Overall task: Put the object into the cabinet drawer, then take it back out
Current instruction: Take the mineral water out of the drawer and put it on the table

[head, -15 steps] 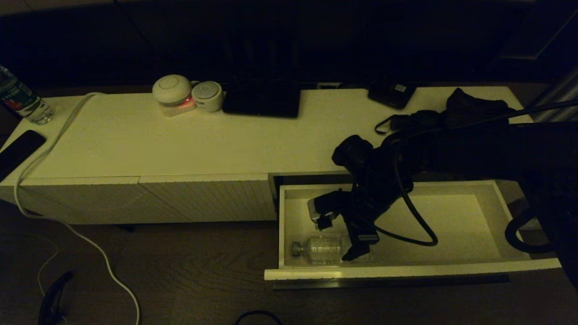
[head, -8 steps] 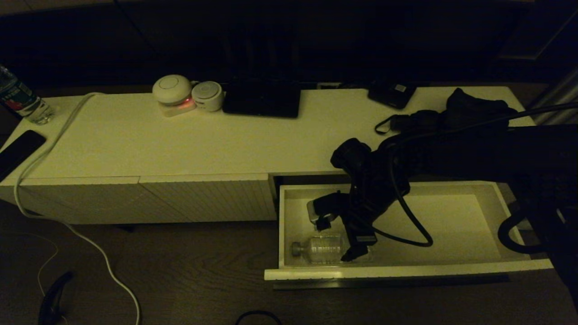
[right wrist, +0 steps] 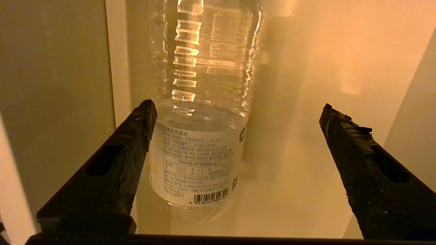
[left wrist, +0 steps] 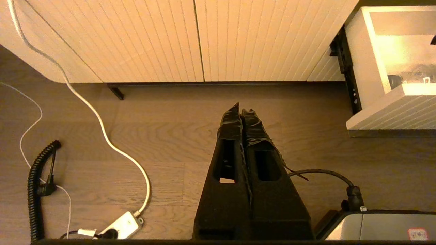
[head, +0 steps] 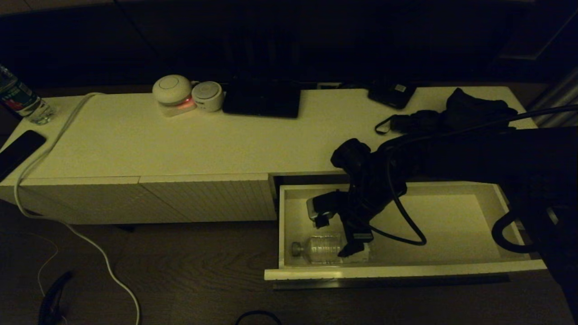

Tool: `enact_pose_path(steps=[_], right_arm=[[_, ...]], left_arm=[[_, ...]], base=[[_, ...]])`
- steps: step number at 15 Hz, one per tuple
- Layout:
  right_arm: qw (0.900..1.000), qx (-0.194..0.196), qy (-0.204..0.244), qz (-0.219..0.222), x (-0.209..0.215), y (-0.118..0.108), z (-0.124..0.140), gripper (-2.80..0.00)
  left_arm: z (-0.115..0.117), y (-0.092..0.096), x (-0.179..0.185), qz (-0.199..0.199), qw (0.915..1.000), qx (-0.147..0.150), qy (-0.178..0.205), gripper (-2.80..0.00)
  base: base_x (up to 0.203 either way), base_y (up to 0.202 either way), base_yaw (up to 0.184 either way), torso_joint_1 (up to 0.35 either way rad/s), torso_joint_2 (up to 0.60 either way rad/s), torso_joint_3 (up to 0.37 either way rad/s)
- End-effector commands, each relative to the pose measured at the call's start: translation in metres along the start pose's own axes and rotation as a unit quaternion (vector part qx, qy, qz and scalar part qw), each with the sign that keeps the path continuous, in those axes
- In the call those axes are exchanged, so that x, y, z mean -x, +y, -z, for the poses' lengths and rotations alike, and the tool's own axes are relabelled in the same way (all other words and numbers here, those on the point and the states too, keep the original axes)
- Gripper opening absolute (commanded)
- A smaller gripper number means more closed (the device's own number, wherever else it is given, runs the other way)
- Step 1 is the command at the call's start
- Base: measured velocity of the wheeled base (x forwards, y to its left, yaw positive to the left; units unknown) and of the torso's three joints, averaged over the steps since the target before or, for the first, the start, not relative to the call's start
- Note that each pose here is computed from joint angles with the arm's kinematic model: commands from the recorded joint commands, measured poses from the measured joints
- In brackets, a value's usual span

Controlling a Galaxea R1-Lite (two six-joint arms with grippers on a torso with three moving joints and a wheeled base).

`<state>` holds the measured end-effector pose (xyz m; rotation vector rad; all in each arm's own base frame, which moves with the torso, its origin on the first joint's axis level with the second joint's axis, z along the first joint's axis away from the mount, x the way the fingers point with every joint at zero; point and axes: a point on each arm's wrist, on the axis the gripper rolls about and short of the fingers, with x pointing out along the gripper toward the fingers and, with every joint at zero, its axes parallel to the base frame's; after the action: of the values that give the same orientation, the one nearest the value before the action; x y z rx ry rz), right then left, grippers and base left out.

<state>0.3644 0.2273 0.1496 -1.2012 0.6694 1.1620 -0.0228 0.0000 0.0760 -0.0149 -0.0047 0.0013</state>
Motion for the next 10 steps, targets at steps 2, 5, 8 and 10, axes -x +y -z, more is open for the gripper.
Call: enact_pose_path(steps=[2,5,8,10], right_arm=[[1.000,0.000,0.003,-0.005,-0.003,0.000,0.002,0.00],[1.000,-0.002,0.004,-0.004,-0.003,-0.001,0.005,0.00],[1.000,-0.005,0.006,-0.001,-0.003,-0.003,0.008,0.00],[1.000,-0.010,0.006,0.006,-0.003,-0.007,0.012,0.00]], left_arm=[[0.000,0.000,0.000,0.000,1.0000,0.000,0.000,-2.80],[0.000,0.000,0.000,0.000,1.0000,0.000,0.000,-2.80],[0.000,0.000,0.000,0.000,1.0000,0.000,0.000,-2.80],[0.000,0.000,0.000,0.000,1.0000,0.000,0.000,-2.80]], base=[[0.000,0.000,0.000,0.000,0.00,0.000],[0.000,0.000,0.000,0.000,0.00,0.000],[0.000,0.000,0.000,0.000,0.00,0.000],[0.000,0.000,0.000,0.000,0.00,0.000]])
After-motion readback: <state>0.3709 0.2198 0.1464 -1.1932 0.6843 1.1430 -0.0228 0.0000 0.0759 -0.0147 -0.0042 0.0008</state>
